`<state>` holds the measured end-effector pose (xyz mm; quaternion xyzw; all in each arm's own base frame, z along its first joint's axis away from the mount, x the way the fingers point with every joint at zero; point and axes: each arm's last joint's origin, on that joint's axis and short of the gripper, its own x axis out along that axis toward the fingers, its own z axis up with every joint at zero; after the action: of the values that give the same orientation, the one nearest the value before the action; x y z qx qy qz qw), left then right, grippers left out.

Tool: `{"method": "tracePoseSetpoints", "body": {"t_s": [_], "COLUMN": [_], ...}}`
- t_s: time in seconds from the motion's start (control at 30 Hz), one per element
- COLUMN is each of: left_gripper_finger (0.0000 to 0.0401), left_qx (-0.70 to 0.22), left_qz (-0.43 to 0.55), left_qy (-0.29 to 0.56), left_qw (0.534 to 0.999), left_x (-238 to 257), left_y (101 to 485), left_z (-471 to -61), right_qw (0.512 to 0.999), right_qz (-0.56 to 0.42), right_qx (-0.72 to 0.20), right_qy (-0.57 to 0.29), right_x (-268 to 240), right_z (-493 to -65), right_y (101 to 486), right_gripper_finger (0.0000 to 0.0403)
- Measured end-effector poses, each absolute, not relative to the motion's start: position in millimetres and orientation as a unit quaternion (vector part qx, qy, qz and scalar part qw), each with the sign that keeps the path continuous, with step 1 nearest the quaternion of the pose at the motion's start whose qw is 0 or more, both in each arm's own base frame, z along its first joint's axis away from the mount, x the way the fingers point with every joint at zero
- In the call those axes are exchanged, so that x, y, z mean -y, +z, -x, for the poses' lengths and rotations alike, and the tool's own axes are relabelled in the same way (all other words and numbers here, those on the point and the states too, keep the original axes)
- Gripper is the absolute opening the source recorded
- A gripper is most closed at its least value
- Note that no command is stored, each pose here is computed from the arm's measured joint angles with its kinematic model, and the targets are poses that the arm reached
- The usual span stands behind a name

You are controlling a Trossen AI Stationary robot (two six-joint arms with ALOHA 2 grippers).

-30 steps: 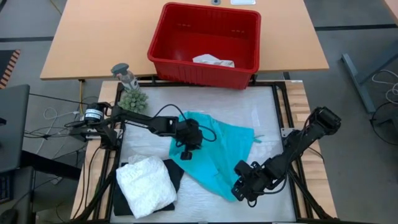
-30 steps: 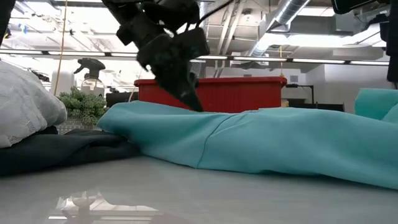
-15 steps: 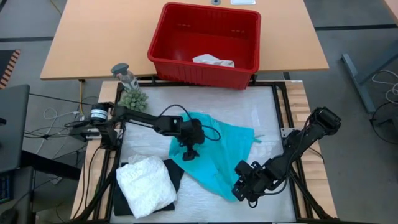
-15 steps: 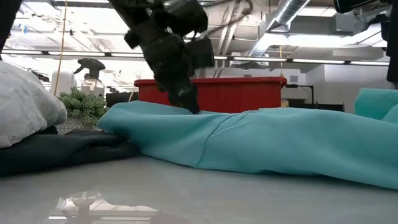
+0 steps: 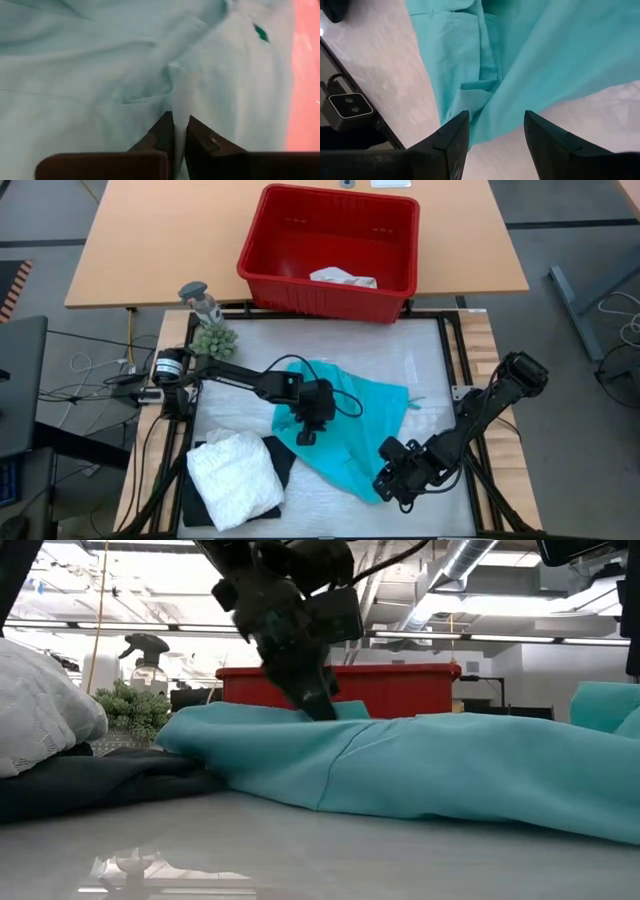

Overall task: Fold Laundry from Bin
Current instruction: Fold the blue shorts

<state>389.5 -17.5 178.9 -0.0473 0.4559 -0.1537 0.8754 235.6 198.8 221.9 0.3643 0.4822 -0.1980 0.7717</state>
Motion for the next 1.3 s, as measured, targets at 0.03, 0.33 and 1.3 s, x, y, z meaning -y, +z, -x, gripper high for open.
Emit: {"method": "tracePoseSetpoints", "body": {"t_s": [0.03, 0.33, 1.3], "left_gripper_finger": [0.0014, 0.0, 0.0], "left_qx": [-0.46, -0.441, -0.461], "left_qz": [0.049, 0.016, 0.125], "left_qy": [-0.16, -0.146, -0.155], "left_qw": [0.872, 0.885, 0.865], "left_x": [19.6, 30.6, 190.8], "left_y": [178.4, 247.8, 205.1], "left_z": [-388.5, -348.9, -218.7], "right_qw": [0.771, 0.78, 0.867], "right_qz": [-0.366, -0.357, -0.21], "right_qx": [-0.482, -0.467, -0.387], "right_qy": [-0.199, -0.213, -0.233], "right_x": [-198.8, -196.4, -133.0], "right_z": [-235.6, -236.0, -290.5], "right_y": [221.8, 221.7, 224.1], "right_gripper_finger": [0.0211, 0.0211, 0.0211]}}
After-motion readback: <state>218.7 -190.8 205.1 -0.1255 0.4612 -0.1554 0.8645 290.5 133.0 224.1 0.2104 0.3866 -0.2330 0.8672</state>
